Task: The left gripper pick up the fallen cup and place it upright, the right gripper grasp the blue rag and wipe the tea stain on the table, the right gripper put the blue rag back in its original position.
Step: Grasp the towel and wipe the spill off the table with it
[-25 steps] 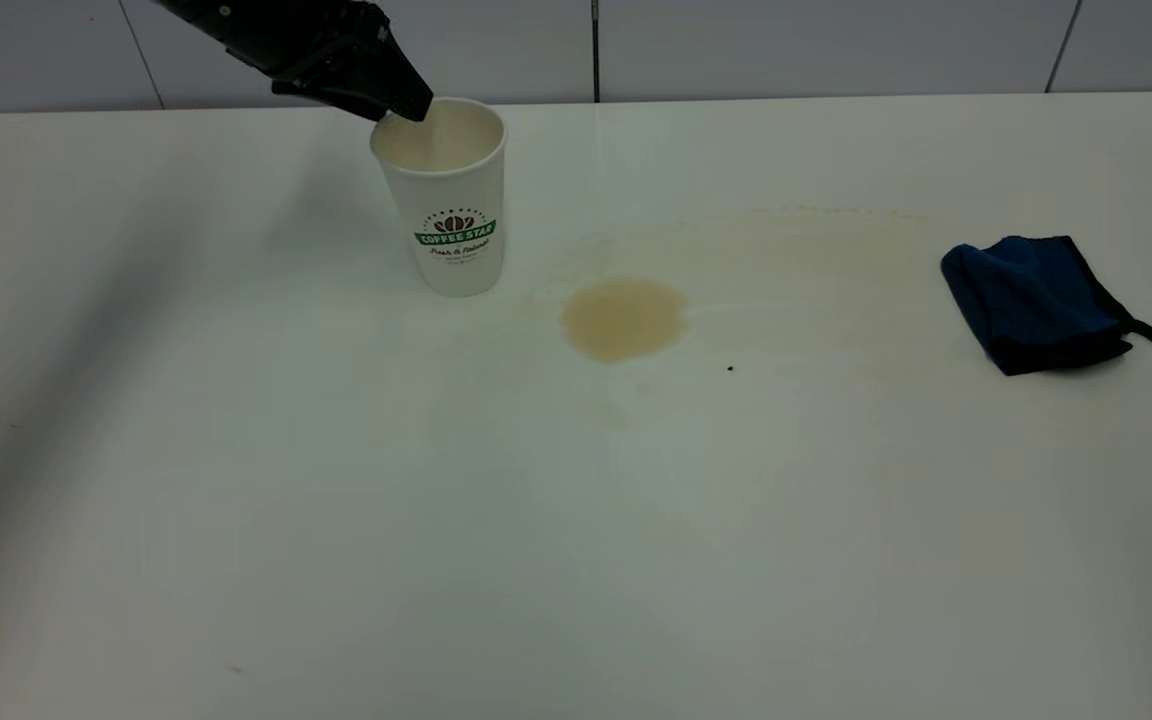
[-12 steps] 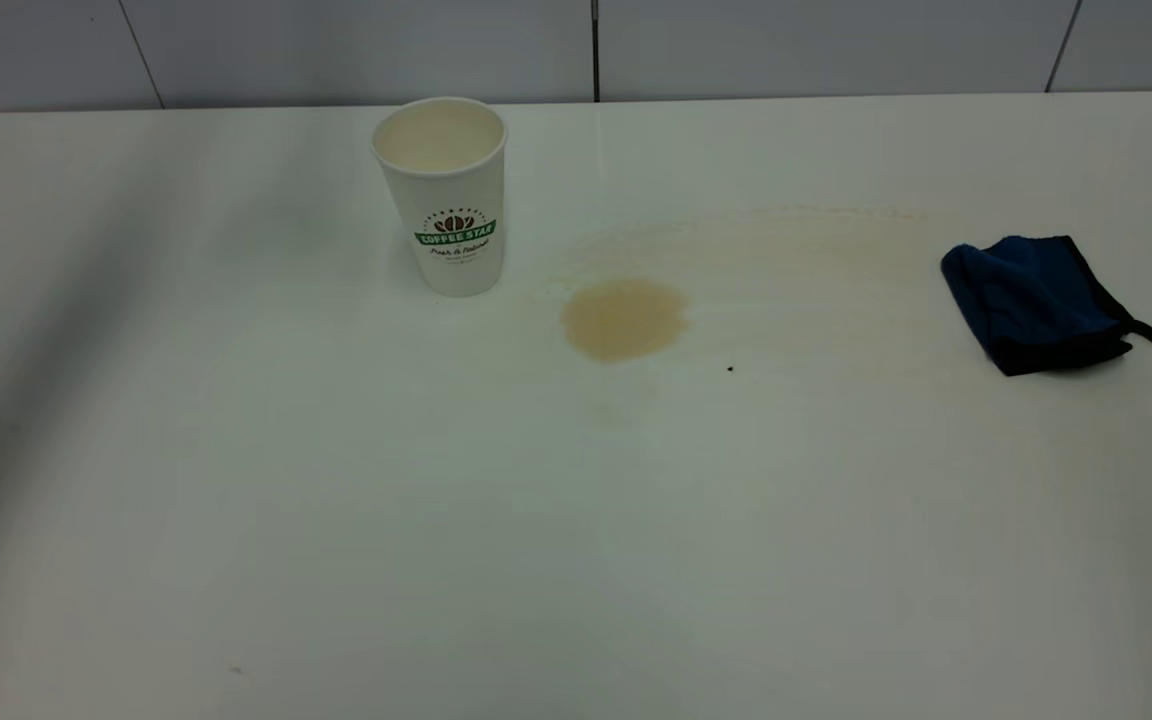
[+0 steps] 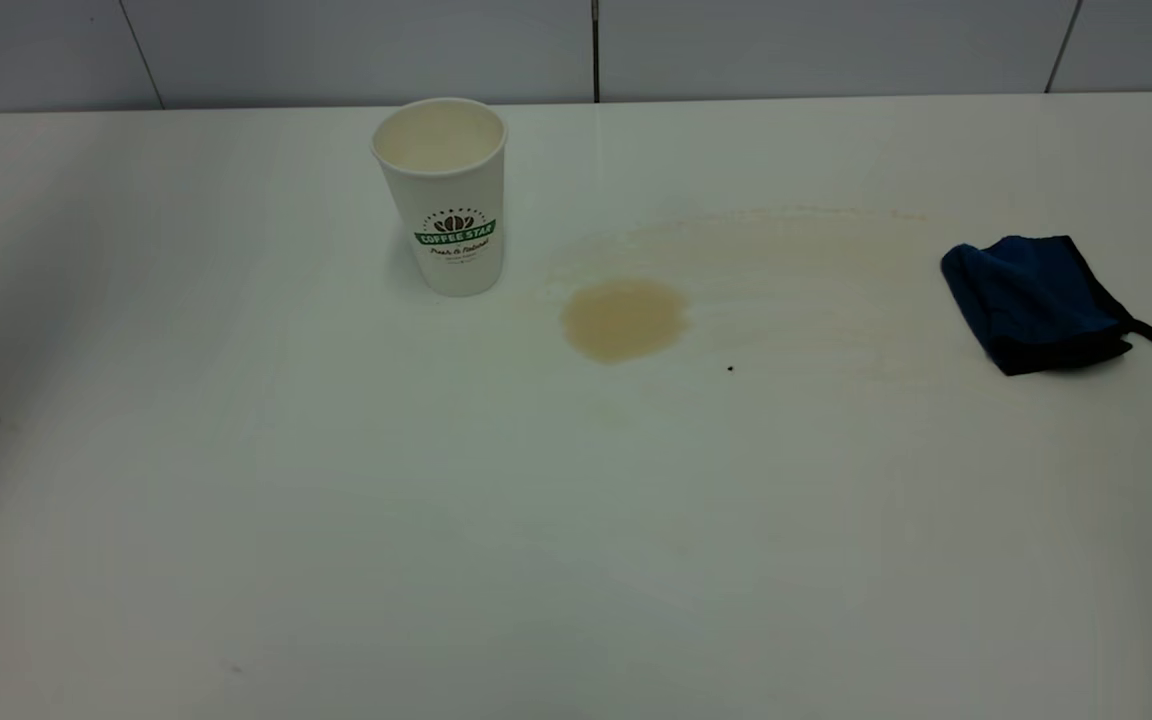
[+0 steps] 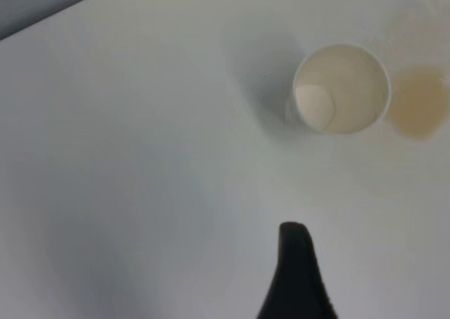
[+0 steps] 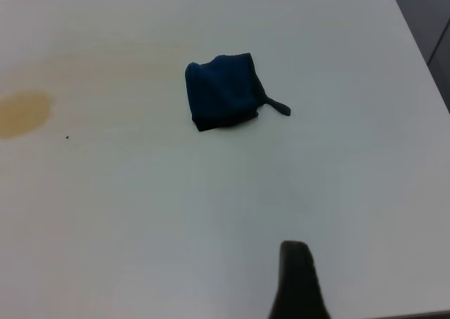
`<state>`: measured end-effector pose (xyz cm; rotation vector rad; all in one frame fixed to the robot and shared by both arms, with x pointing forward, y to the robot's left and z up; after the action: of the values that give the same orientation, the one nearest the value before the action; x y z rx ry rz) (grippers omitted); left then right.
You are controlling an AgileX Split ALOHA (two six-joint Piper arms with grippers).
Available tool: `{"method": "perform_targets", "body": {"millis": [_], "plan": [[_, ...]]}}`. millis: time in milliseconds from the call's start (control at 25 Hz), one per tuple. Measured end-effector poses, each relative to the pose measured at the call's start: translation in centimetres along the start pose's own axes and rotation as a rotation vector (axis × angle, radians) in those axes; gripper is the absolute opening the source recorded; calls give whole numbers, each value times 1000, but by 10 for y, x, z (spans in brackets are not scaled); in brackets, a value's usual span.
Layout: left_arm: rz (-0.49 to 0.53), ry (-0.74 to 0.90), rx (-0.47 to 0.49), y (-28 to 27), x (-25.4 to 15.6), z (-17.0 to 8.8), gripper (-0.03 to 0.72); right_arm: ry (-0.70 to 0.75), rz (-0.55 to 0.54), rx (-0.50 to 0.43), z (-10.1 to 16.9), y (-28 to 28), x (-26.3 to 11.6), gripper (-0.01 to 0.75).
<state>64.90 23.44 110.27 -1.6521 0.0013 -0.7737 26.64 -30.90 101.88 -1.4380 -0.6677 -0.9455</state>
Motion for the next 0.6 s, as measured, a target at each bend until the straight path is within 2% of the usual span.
{"method": "perform_targets", "body": {"millis": [40, 280, 440, 600], "plan": [[11, -10, 5, -14, -4, -4, 581, 0, 0, 0, 0, 0, 0, 580], [-117, -15, 66, -78, -7, -17, 579, 0, 0, 0, 0, 0, 0, 580], [-200, -73, 87, -117, -13, -28, 579, 0, 0, 0, 0, 0, 0, 580], [-228, -138, 88, -143, -39, -43, 579, 0, 0, 0, 0, 0, 0, 580]]}}
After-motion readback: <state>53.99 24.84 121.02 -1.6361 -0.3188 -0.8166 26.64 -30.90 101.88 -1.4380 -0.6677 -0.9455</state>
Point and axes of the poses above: a point on each arm's last joint axis where the gripper is mounted, y pointing out along that axis toward the gripper, z along the wrist's bending axis when the last joint is at zero, x = y × z, the point moved 4 cm from there along y, pointing out along that axis toward the gripper, and after that the axes turned 1 degree about y, right-handed, at the moved point
